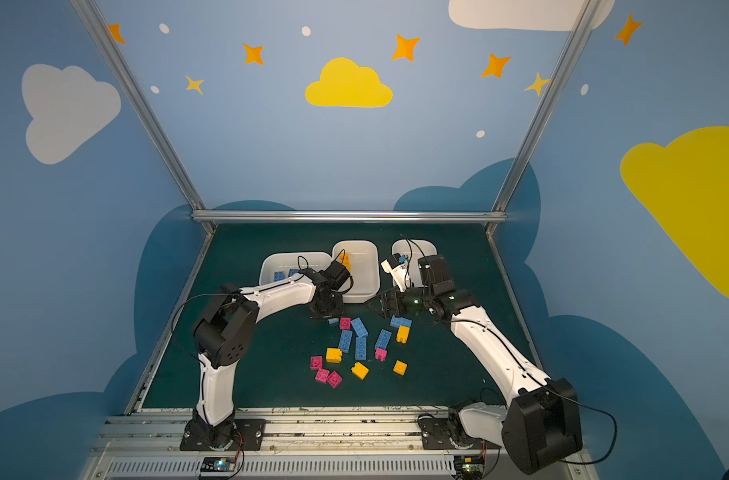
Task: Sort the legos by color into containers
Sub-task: 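Move the left gripper to the pile and grasp a blue 2x2 brick, then carry the blue 2x2 brick into the nearest bin and open the left gripper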
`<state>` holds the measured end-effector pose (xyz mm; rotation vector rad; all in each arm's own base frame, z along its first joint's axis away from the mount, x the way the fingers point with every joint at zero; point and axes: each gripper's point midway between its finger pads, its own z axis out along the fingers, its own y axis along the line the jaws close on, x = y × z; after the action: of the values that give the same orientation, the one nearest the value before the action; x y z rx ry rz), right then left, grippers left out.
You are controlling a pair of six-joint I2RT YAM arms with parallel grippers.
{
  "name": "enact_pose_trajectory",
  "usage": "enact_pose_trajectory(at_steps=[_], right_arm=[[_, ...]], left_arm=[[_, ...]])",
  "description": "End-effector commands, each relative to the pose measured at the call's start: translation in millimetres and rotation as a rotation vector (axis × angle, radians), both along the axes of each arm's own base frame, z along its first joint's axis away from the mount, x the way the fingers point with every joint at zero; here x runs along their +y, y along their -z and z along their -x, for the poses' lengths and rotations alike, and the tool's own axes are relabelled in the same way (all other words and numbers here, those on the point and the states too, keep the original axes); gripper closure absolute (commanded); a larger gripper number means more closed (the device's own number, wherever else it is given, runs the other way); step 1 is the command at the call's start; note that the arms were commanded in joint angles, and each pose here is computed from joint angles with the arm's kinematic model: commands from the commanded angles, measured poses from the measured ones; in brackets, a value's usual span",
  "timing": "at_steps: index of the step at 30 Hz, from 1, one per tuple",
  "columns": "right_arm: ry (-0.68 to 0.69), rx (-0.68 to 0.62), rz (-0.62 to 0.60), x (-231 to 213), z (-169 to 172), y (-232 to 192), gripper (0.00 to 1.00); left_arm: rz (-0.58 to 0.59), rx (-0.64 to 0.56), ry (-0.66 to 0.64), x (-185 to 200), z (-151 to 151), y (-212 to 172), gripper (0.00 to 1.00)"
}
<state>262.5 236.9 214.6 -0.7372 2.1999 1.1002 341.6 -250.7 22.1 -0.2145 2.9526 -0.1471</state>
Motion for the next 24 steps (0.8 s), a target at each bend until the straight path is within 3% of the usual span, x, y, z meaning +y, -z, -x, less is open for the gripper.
enact_pose_trajectory(at_steps=[1,5,10,15,19,24], right_arm=[[-0.004,-0.009,0.001,-3.1,5.2,-1.2,0.11],[-0.002,-0.010,0.000,-4.1,5.6,-1.4,0.11],[0.005,-0.013,-0.003,-6.1,5.1,-3.1,0.11],[0.009,-0.021,-0.013,-7.1,4.8,-7.0,0.11],[0.010,-0.020,-0.034,-5.5,3.9,-9.2,0.11],[0.010,-0.025,-0.049,-3.3,2.0,-13.8,0.11]], left_arm=[[-0.055,0.024,-0.005,9.5,6.0,8.8,0.59],[-0.069,0.029,0.008,13.5,9.5,6.5,0.75],[-0.081,0.028,0.049,22.8,16.6,-10.2,0.76],[-0.066,-0.020,0.120,33.7,20.0,-55.3,0.76],[-0.059,-0.082,0.147,54.3,2.1,-90.3,0.76],[-0.048,-0.174,0.143,86.4,-44.0,-115.6,0.75]])
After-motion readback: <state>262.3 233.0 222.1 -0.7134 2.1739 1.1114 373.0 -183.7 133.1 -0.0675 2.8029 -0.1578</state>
